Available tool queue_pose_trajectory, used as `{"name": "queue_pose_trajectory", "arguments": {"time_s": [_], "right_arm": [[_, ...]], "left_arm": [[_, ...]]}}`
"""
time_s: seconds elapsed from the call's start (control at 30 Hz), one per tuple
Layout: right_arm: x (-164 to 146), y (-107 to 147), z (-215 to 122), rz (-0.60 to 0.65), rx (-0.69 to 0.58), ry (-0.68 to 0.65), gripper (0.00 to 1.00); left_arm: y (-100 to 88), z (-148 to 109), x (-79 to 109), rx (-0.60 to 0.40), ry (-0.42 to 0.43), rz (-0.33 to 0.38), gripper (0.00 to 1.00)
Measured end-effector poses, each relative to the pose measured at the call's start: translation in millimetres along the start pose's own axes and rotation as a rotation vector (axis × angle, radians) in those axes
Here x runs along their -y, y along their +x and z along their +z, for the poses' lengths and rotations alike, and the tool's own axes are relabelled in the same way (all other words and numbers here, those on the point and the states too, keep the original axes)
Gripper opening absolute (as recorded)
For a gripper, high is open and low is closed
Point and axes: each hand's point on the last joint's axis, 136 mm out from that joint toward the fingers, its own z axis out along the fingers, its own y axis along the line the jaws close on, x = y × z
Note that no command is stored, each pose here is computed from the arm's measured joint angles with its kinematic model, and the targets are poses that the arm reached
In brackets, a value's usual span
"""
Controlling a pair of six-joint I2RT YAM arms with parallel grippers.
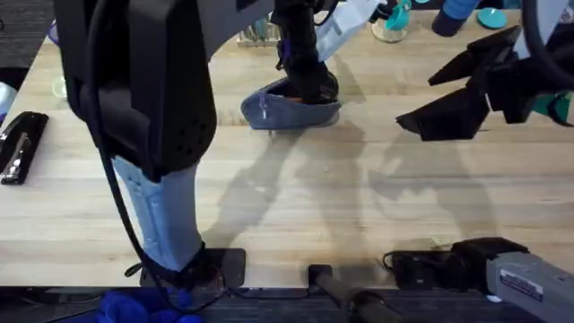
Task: Unzip the bag, pick up the pens from the table one at a time and place them inside, then zip the bag closed.
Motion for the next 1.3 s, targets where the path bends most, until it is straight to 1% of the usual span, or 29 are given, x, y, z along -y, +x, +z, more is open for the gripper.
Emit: {"name": "queue_pose_trajectory", "arguments": {"time_s": [0.07, 0.13, 0.27, 0.37, 0.4, 0.43, 0.5, 0.6, 0.7, 0.73, 0.8, 1.1, 1.23, 1.3], "right_arm": [[0, 0, 0, 0.000, 0.000, 0.000, 0.997], [0, 0, 0, 0.000, 0.000, 0.000, 0.997], [0, 0, 0, 0.000, 0.000, 0.000, 0.997], [0, 0, 0, 0.000, 0.000, 0.000, 0.997], [0, 0, 0, 0.000, 0.000, 0.000, 0.997], [0, 0, 0, 0.000, 0.000, 0.000, 0.997], [0, 0, 0, 0.000, 0.000, 0.000, 0.997], [0, 0, 0, 0.000, 0.000, 0.000, 0.997], [0, 0, 0, 0.000, 0.000, 0.000, 0.997], [0, 0, 0, 0.000, 0.000, 0.000, 0.997], [0, 0, 0, 0.000, 0.000, 0.000, 0.997], [0, 0, 0, 0.000, 0.000, 0.000, 0.997], [0, 0, 0, 0.000, 0.000, 0.000, 0.997], [0, 0, 0, 0.000, 0.000, 0.000, 0.997]], "left_arm": [[-0.1, 0, -0.1, 0.000, 0.000, 0.000, 0.041], [-0.1, 0, -0.1, 0.000, 0.000, 0.000, 0.091], [-0.6, 0, -0.6, 0.002, -0.002, 0.004, 0.299], [-0.6, 0, -0.6, 0.002, -0.002, 0.004, 0.494], [-0.6, 0, -0.7, 0.002, -0.003, 0.006, 0.580], [-0.7, 0, -0.7, 0.003, -0.003, 0.008, 0.634], [-0.6, 0, -0.6, 0.002, -0.002, 0.007, 0.724], [-0.6, 0, -0.5, 0.003, -0.002, 0.008, 0.807], [-0.7, 0, -0.9, 0.003, -0.004, 0.008, 0.944], [-0.9, 0, -1.4, 0.004, -0.006, 0.008, 0.968], [-0.9, 0, -1.9, 0.004, -0.008, 0.008, 0.989], [-2.9, -4, -3.1, 0.009, -0.013, 0.009, 0.993], [-11.1, -21, -5.9, 0.031, -0.030, 0.012, 0.992], [-18.3, -35, -8.6, 0.053, -0.049, 0.009, 0.993]]}}
